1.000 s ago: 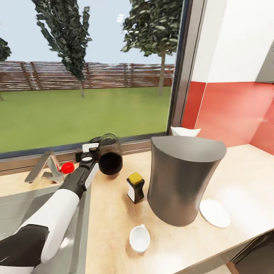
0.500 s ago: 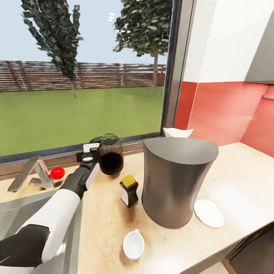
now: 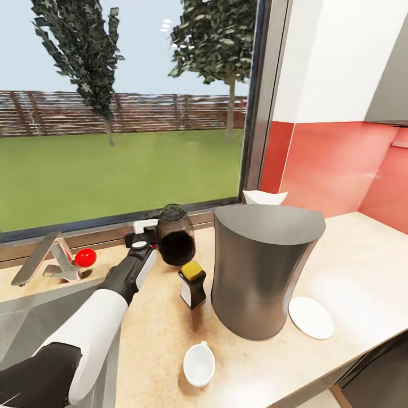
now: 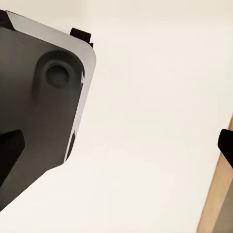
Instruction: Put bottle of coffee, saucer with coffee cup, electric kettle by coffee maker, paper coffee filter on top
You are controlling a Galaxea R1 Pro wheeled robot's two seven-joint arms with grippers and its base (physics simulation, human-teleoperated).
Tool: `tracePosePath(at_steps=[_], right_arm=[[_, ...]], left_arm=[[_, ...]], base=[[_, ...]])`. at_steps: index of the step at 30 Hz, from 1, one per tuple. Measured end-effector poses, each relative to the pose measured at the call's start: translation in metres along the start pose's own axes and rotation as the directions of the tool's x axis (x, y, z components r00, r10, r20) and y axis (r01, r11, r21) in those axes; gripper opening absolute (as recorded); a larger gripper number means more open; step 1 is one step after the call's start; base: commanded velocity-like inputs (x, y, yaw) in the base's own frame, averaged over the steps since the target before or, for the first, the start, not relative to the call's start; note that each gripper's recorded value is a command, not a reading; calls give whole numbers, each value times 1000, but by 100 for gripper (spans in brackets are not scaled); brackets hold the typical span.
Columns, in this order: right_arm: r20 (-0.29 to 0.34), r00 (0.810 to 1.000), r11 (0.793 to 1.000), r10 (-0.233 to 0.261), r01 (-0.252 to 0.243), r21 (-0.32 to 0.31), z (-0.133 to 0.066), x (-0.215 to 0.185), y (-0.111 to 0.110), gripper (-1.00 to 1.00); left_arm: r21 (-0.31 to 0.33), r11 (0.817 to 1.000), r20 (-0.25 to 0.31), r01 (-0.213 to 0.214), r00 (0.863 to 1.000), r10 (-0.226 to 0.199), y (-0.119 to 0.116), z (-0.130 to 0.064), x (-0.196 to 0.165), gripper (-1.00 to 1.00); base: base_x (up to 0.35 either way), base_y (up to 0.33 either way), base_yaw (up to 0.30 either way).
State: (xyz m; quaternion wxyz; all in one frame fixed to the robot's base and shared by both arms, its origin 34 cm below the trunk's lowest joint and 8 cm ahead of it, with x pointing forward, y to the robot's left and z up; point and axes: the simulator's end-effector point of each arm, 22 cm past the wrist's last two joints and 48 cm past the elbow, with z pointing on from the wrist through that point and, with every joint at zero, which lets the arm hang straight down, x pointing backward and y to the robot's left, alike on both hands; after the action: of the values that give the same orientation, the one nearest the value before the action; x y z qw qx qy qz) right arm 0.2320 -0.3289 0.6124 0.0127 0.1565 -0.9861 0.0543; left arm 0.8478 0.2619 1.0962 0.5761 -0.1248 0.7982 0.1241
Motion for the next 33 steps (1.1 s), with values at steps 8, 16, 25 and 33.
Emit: tracePosePath(at_steps=[8,16,25,33], right_arm=[[1,1000,1000,-2,2,0,0,0,0,100],[1,1000,1000,0,0,0,0,0,0,100],[0,1000,1000,0,0,0,0,1,0,100],[0,1000,1000,0,0,1,0,1,-1,100]], left_arm=[[31,999,-30,8,1000,-7,-18,-4,14,-100],[40,999,-21,3,1000,-2,-24,-4,20,-100],[60,998,-41,3,999,-1,-36,-7,29,-100],[61,998,-37,-4,999,7,-37,-8,30,100]], base=[[0,0,0],[0,0,0],[0,0,0],[0,0,0]])
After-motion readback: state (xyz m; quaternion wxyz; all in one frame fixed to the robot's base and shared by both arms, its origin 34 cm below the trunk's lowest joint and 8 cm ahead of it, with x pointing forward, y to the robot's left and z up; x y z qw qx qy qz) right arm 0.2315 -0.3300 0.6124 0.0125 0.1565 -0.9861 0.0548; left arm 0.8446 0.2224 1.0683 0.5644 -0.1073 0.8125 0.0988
